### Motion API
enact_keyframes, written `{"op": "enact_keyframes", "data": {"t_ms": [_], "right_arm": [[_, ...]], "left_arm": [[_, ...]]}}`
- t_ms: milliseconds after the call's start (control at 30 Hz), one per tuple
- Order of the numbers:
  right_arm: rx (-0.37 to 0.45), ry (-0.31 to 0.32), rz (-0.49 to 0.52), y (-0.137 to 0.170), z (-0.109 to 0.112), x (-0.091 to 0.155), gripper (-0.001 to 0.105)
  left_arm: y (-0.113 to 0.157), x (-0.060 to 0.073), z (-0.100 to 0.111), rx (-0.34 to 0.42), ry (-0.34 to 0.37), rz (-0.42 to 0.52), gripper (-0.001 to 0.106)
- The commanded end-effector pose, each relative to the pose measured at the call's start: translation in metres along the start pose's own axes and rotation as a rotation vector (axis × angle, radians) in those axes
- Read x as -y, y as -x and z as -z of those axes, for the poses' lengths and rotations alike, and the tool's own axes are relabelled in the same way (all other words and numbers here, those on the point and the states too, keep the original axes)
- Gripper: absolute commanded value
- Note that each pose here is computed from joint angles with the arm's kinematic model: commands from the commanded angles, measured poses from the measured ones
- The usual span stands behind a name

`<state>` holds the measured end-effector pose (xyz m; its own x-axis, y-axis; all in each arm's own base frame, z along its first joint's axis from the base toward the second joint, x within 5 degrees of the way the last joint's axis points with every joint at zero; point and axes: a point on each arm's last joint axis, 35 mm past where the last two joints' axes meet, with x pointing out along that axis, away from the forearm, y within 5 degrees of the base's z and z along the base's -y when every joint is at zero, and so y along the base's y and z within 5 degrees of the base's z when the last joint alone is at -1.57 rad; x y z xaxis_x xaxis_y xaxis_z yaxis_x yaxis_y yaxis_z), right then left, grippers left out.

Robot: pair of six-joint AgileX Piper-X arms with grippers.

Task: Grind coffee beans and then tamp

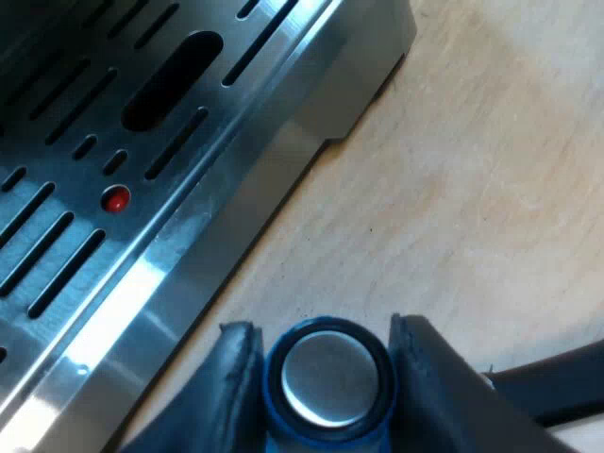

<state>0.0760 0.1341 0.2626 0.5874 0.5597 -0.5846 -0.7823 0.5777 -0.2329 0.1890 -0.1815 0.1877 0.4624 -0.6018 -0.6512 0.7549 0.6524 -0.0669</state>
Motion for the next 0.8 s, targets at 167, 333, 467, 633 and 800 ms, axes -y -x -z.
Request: {"op": "enact_keyframes", "data": {"t_ms": [167,333,467,633,800], "right_arm": [[0.013,0.007,0.008,0.001,-0.001,0.001,0.06],[0.013,0.007,0.008,0.001,-0.001,0.001,0.06],[0.013,0.007,0.008,0.001,-0.001,0.001,0.06],[0.013,0.007,0.008,0.001,-0.001,0.001,0.06],[0.013,0.007,0.008,0.001,-0.001,0.001,0.06]], "left_arm": [[-0.002,0.001,0.003,-0.145,0.037,0.009,0.0],[0.006,0.002,-0.015,-0.104,0.031,0.009,0.0],[0.015,0.003,-0.027,-0.053,0.025,0.008,0.0],[0.029,0.004,-0.042,0.018,0.016,0.008,0.0],[0.045,0.006,-0.055,0.088,0.007,0.007,0.0]]}}
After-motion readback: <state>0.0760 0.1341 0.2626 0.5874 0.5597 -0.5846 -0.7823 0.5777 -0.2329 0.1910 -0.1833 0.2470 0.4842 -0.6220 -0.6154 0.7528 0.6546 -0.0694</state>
